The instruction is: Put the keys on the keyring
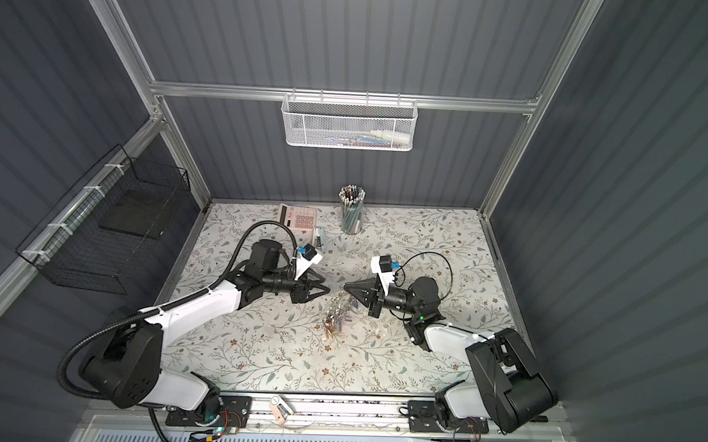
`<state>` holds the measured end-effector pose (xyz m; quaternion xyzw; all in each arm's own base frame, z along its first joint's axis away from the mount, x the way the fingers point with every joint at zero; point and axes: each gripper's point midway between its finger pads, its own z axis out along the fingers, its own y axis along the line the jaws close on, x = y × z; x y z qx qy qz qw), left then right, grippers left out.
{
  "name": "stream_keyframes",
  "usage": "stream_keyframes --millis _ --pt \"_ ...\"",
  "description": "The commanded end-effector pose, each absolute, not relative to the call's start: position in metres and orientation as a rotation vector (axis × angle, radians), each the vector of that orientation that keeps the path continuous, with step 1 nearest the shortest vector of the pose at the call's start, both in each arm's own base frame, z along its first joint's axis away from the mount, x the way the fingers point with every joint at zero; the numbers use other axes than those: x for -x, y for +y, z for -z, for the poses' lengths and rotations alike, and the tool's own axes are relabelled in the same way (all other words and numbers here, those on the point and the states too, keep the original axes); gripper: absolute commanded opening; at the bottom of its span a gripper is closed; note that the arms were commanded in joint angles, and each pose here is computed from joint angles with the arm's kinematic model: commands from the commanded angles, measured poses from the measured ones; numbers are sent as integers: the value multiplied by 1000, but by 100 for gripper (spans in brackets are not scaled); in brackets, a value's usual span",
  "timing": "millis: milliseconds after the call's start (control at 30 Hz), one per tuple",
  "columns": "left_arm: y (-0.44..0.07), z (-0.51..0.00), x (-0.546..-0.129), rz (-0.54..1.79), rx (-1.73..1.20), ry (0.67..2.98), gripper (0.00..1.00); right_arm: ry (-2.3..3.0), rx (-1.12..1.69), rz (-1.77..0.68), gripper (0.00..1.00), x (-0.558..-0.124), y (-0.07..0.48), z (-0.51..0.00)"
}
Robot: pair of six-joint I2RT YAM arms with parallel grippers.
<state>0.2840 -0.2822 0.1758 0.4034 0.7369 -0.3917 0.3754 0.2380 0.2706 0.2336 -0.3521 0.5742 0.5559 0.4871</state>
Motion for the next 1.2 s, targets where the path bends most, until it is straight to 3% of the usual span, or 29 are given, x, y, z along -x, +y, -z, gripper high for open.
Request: stream_keyframes --millis 0,67,300,600,900,1167 --pt "-281 -224 -291 1021 -881 1736 63 1315 859 -1316 0 -239 270 -256" --pt "-279 -234 -281 1063 -860 1709 71 1337 851 -1295 0 -242 270 -254" --pt "-288 -227 -234 890 -1067 1741 80 1380 838 -1246 0 -245 267 -255" --pt "-295 -219 -235 780 -1185 1775 80 1411 830 -1263 0 -242 266 -251" --pt "-315 -213 -214 912 -1315 1819 76 1421 835 -1239 0 -240 266 -250" --pt "-331 -209 -209 918 -1249 1941 72 1445 816 -1224 0 -247 267 -244"
